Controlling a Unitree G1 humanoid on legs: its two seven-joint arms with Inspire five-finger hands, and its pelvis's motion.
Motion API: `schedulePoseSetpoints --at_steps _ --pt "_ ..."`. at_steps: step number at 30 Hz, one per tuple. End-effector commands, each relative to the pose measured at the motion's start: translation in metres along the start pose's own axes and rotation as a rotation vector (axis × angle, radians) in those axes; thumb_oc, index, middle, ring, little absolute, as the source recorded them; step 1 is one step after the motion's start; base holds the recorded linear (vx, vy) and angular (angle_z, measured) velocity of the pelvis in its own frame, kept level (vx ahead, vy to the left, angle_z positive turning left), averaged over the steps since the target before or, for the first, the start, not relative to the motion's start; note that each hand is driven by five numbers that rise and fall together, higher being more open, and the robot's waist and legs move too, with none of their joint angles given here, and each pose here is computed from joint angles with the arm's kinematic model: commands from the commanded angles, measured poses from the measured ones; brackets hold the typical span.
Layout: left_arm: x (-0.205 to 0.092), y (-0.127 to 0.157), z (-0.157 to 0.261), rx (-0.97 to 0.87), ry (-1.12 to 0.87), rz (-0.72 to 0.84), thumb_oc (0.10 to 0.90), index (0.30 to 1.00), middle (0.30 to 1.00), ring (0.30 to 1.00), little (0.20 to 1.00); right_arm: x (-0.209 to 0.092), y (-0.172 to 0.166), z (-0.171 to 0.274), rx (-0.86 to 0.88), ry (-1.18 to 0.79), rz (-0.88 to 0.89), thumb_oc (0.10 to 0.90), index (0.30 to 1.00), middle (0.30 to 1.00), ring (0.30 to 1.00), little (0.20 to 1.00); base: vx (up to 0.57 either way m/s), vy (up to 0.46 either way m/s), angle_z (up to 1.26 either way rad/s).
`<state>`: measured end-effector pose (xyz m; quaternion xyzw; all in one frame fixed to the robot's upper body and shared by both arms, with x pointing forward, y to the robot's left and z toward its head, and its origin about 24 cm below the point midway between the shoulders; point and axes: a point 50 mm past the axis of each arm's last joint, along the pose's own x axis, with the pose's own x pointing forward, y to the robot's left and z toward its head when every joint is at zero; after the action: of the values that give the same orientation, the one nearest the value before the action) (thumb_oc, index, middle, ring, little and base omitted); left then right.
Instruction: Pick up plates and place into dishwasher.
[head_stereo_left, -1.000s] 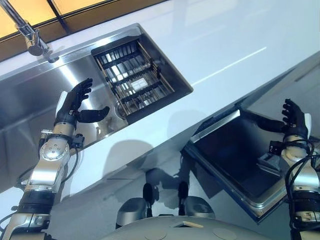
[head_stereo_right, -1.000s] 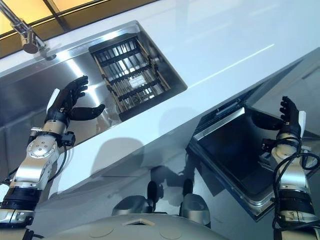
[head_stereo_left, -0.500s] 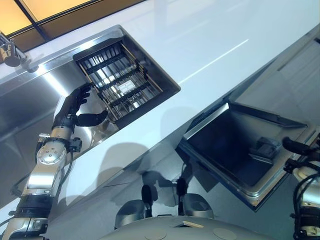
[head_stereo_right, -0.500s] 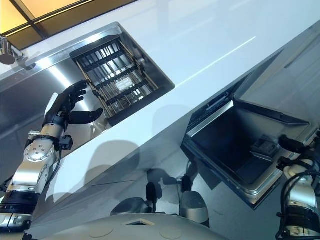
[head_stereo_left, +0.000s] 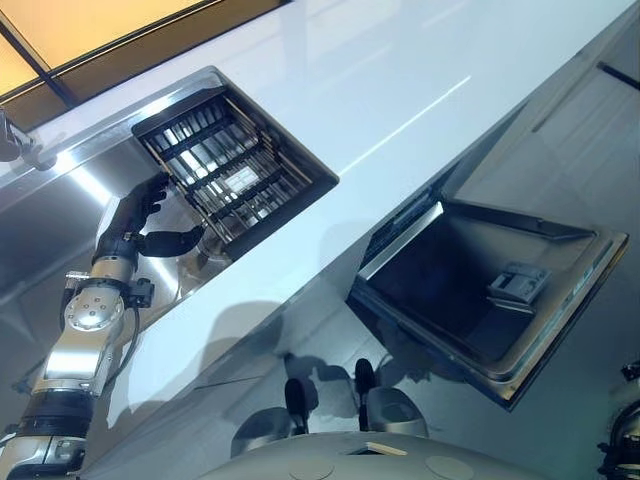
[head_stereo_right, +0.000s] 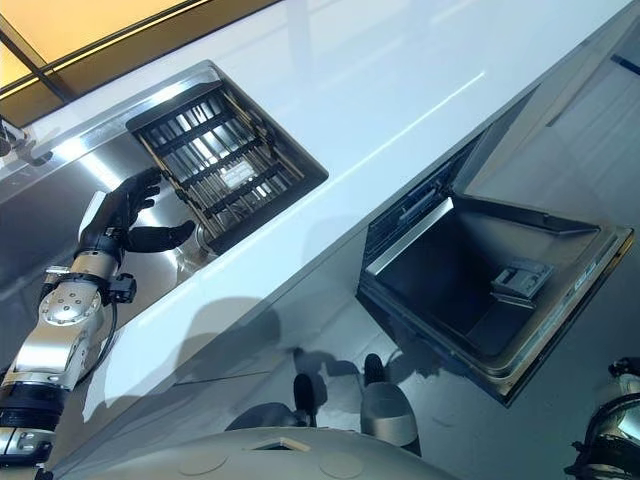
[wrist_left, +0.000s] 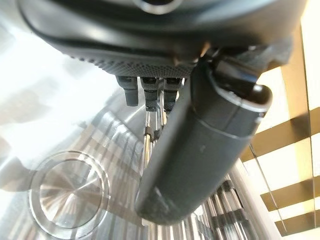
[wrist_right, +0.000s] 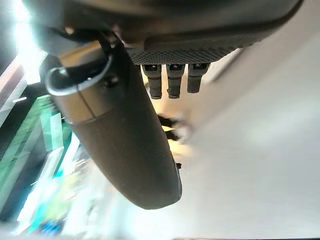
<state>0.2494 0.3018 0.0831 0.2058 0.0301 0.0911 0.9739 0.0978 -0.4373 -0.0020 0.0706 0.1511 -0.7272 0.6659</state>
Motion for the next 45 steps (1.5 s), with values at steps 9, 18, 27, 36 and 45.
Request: schedulePoseSetpoints --at_steps 9,18,27,36,45 --pt "0.035 0.023 0.100 -0.158 -0.479 0.260 0.800 0.900 0.900 0.900 0.900 -0.002 0.045 0.081 0.398 -0.192 0.144 0.800 0.900 0.900 0.900 0.900 -0.19 -0.029 -0.10" --pt "0.030 0.011 0.142 -0.306 -0.683 0.353 0.800 0.900 0.900 0.900 0.900 -0.036 0.094 0.081 0.467 -0.214 0.484 0.800 0.900 0.900 0.900 0.900 -0.06 -0.052 -0.04" --pt "0.022 0.003 0.155 -0.278 -0.751 0.326 0.800 0.900 0.900 0.900 0.900 -0.076 0.139 0.078 0.460 -0.171 0.882 0.800 0.900 0.900 0.900 0.900 0.00 -0.029 -0.03" --pt "0.020 0.010 0.147 -0.251 -0.758 0.315 0.800 0.900 0.900 0.900 0.900 -0.167 0.180 0.091 0.567 -0.126 1.676 0.800 0.900 0.900 0.900 0.900 0.00 -0.015 -0.06" --pt "0.020 0.011 0.140 -0.188 -0.748 0.321 0.800 0.900 0.900 0.900 0.900 -0.282 0.180 0.128 0.518 -0.222 2.297 0.800 0.900 0.900 0.900 0.900 0.03 0.025 -0.11"
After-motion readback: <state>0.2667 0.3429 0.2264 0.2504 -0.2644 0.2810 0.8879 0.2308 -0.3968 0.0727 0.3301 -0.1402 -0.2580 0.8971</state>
